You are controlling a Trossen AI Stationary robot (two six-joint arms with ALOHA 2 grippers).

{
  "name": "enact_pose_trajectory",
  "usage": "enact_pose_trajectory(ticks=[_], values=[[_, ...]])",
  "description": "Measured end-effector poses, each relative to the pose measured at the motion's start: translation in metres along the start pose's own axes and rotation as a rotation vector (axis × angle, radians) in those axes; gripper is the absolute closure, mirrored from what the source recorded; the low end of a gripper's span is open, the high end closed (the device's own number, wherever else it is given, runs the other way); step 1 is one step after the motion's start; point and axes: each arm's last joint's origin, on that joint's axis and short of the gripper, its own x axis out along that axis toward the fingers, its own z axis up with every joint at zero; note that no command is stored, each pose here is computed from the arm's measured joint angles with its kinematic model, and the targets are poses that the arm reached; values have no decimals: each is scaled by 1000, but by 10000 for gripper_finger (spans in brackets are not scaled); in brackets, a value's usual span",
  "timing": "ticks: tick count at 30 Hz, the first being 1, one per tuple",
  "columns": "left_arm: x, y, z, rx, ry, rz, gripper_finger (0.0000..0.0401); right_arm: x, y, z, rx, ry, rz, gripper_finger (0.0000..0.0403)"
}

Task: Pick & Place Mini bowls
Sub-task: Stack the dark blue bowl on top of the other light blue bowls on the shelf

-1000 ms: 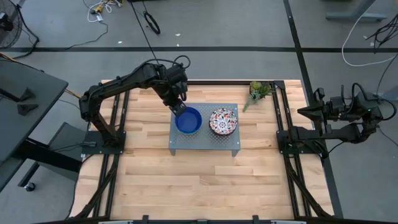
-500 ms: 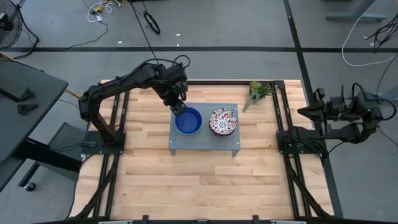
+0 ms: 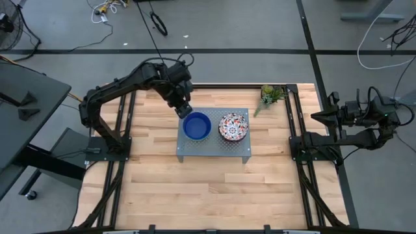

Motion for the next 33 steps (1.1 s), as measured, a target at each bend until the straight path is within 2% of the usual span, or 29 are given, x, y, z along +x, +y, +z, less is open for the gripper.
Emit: enact_pose_trajectory(ticks=[3, 9, 12, 15, 19, 26, 33], values=[[-11, -3, 3, 64, -39, -9, 323, 0, 0, 0, 0, 0, 0, 380], [-29, -11, 12, 305, -155, -21, 328, 0, 0, 0, 0, 0, 0, 380], [-33, -11, 17, 416, -210, -14, 342, 0, 0, 0, 0, 0, 0, 380], [-34, -6, 20, 475, -234, -4, 362, 0, 0, 0, 0, 0, 0, 380], [-36, -1, 25, 531, -270, 4, 394, 0, 0, 0, 0, 0, 0, 380], [-19, 2, 27, 546, -327, -78, 397, 0, 0, 0, 0, 0, 0, 380], [-15, 7, 10, 564, -401, -117, 399, 0, 0, 0, 0, 1, 0, 380]])
